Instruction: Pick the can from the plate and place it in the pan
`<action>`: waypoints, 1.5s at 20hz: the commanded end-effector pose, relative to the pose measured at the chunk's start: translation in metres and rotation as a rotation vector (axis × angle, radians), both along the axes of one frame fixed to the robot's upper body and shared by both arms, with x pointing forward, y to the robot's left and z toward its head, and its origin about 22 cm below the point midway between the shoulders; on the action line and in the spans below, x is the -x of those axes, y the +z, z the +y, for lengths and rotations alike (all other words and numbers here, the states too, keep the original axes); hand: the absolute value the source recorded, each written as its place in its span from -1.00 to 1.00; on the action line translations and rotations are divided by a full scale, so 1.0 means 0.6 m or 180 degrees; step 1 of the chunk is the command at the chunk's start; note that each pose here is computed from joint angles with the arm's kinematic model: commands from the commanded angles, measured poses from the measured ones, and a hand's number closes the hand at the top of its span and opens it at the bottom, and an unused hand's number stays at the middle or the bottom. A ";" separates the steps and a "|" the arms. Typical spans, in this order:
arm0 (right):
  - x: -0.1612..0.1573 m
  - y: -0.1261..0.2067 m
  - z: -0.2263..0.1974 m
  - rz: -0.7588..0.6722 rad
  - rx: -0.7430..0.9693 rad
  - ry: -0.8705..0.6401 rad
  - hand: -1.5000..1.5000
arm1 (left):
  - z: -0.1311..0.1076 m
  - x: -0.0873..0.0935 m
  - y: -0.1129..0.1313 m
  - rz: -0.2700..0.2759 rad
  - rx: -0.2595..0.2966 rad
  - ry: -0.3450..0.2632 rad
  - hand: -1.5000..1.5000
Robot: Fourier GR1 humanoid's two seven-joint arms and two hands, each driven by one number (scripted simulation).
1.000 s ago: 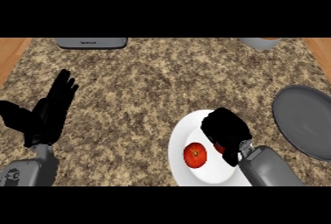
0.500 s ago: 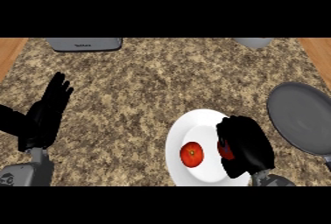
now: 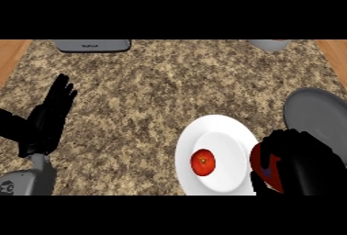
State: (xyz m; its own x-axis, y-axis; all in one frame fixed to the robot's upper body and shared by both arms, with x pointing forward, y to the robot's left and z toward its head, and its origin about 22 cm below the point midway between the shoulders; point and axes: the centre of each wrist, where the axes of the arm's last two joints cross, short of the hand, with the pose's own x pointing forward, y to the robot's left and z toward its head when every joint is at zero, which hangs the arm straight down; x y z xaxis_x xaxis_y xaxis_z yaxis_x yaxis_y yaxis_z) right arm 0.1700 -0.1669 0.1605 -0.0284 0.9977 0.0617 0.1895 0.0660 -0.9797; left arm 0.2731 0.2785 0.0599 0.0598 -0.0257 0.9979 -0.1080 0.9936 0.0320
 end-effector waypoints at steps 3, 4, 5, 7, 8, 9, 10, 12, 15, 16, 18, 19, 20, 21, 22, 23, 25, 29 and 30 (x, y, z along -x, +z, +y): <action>0.029 0.064 -0.032 -0.0216 -0.0190 -0.0243 1.00 | 0.016 -0.013 0.009 -0.0038 -0.0033 -0.0033 0.00; 0.009 0.043 -0.045 -0.0231 -0.0232 -0.0321 1.00 | -0.016 -0.013 -0.008 0.0002 -0.0025 -0.0039 0.00; -0.008 0.045 -0.046 -0.0302 -0.0329 -0.0396 1.00 | 0.013 -0.005 0.001 -0.0019 -0.0073 -0.0028 0.00; -0.037 0.058 -0.040 -0.0262 -0.0416 -0.0459 1.00 | -0.023 0.008 -0.004 0.0031 -0.0039 -0.0082 0.00; -0.019 0.078 -0.098 -0.0371 -0.0407 -0.0530 1.00 | -0.023 0.007 -0.007 -0.0002 -0.0052 -0.0095 0.00; -0.044 0.076 -0.091 -0.0467 -0.0485 -0.0583 1.00 | -0.038 0.001 -0.033 -0.0041 -0.0085 -0.0059 0.00; -0.031 0.084 -0.140 -0.0492 -0.0443 -0.0608 1.00 | -0.016 -0.010 -0.013 -0.0039 -0.0017 -0.0027 0.00; -0.042 0.072 -0.179 -0.0494 -0.0569 -0.0612 1.00 | 0.002 0.021 -0.020 -0.0024 -0.0049 -0.0036 0.00; -0.068 0.047 -0.244 -0.0504 -0.0640 -0.0767 1.00 | 0.011 -0.016 0.006 -0.0064 -0.0017 -0.0042 0.00; -0.077 0.041 -0.271 -0.0577 -0.0682 -0.0772 1.00 | -0.005 0.006 0.005 -0.0008 -0.0040 -0.0029 0.00; -0.123 0.028 -0.287 -0.0582 -0.0759 -0.0818 1.00 | -0.015 -0.012 0.040 -0.0033 -0.0013 -0.0113 0.00; -0.096 0.025 -0.333 -0.0639 -0.0775 -0.0823 1.00 | -0.020 -0.003 -0.011 -0.0045 -0.0037 -0.0037 0.00; -0.094 0.025 -0.366 -0.0650 -0.0816 -0.0844 1.00 | -0.019 -0.007 -0.001 -0.0048 -0.0024 -0.0024 0.00; -0.131 0.004 -0.362 -0.0551 -0.0782 -0.0879 1.00 | -0.002 0.005 0.001 -0.0037 -0.0005 -0.0036 0.00; -0.130 0.010 -0.388 -0.0604 -0.0815 -0.0829 1.00 | -0.037 -0.003 0.017 -0.0071 -0.0029 -0.0060 0.00; -0.107 -0.045 -0.388 -0.0547 -0.0706 -0.0831 1.00 | -0.030 -0.001 -0.004 -0.0058 -0.0019 -0.0022 0.00; -0.155 -0.048 -0.403 -0.0530 -0.0782 -0.0723 1.00 | 0.006 -0.016 0.025 -0.0051 -0.0044 -0.0100 0.00; -0.199 -0.097 -0.434 -0.0376 -0.0956 -0.0543 1.00 | 0.005 -0.006 0.003 -0.0054 -0.0058 -0.0058 0.00; -0.197 -0.143 -0.422 -0.0262 -0.0905 -0.0484 1.00 | -0.019 -0.006 -0.002 -0.0049 -0.0026 -0.0105 0.00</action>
